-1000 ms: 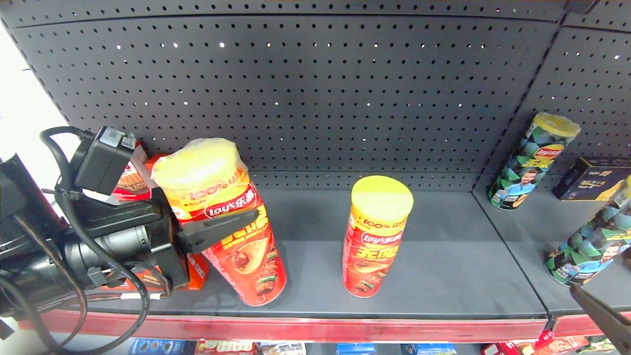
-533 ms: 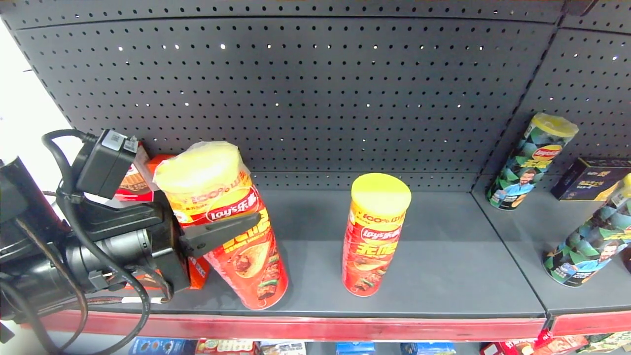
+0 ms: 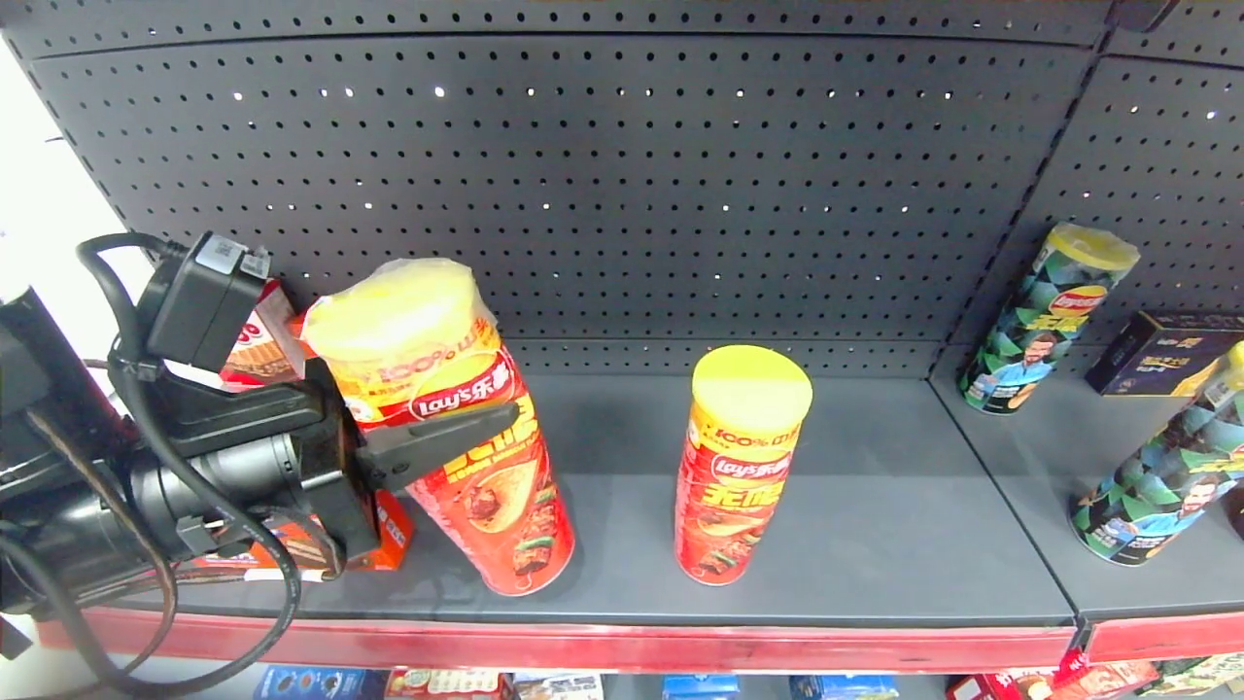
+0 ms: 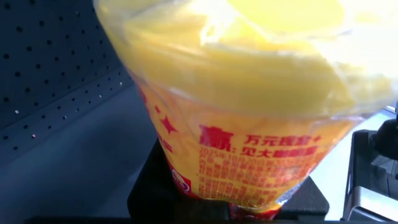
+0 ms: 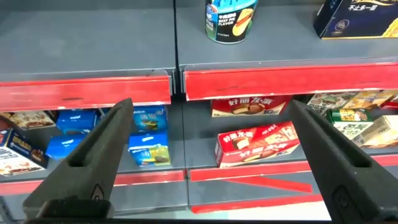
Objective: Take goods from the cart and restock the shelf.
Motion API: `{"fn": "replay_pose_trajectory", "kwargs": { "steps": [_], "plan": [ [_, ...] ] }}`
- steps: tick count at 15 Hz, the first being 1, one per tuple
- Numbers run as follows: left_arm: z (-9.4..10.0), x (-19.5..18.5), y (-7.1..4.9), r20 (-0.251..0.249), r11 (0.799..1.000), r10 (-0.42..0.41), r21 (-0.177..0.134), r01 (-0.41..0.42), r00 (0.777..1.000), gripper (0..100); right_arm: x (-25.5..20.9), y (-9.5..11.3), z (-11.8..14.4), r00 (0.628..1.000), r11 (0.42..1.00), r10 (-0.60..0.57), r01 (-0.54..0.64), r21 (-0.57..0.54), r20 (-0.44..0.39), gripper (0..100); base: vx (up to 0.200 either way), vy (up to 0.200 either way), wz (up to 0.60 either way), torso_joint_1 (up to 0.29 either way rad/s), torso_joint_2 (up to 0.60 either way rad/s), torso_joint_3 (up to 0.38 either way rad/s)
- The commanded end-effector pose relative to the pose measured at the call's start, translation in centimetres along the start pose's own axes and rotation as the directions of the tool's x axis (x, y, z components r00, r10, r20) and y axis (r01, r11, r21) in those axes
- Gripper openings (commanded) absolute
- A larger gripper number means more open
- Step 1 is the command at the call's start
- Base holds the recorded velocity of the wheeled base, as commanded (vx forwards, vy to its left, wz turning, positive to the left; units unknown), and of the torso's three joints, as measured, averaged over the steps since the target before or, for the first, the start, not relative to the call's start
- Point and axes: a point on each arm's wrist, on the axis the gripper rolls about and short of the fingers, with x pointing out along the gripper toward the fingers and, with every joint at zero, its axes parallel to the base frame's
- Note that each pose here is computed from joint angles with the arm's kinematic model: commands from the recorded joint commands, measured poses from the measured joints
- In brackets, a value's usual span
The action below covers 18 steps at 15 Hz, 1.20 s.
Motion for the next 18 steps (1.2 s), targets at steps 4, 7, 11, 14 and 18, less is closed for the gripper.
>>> {"fn": "replay_pose_trajectory", "kwargs": {
  "steps": [4, 7, 11, 14, 18],
  "plan": [
    [2.1, 2.0, 1.4, 0.046, 0.999, -0.014, 0.041, 0.012, 0.999, 0, 0.0, 0.0, 0.0, 1.0, 1.0, 0.0, 0.0, 0.0, -0.005, 100, 0.0, 0.0, 0.0, 0.0, 0.0, 0.0],
    [2.5, 2.8, 1.4, 0.038, 0.999, -0.035, 0.033, 0.034, 0.999, 0, 0.0, 0.0, 0.0, 1.0, 1.0, 0.0, 0.0, 0.0, -0.005, 100, 0.0, 0.0, 0.0, 0.0, 0.0, 0.0],
    [2.9, 1.4, 3.5, 0.021, 0.994, 0.067, 0.081, -0.068, 0.998, 0, 0.0, 0.0, 0.0, 1.0, 1.0, 0.0, 0.0, 0.0, -0.005, 100, 0.0, 0.0, 0.0, 0.0, 0.0, 0.0],
    [2.4, 1.6, 3.5, -0.065, 0.997, 0.075, 0.017, -0.074, 0.995, 0, 0.0, 0.0, 0.0, 1.0, 1.0, 0.0, 0.0, 0.0, -0.005, 100, 0.0, 0.0, 0.0, 0.0, 0.0, 0.0],
    [3.5, 6.3, 5.0, -0.047, 0.997, -0.01, 0.075, 0.014, 0.999, 0, 0.0, 0.0, 0.0, 1.0, 1.0, 0.0, 0.0, 0.0, -0.005, 100, 0.0, 0.0, 0.0, 0.0, 0.0, 0.0]
  ]
}}
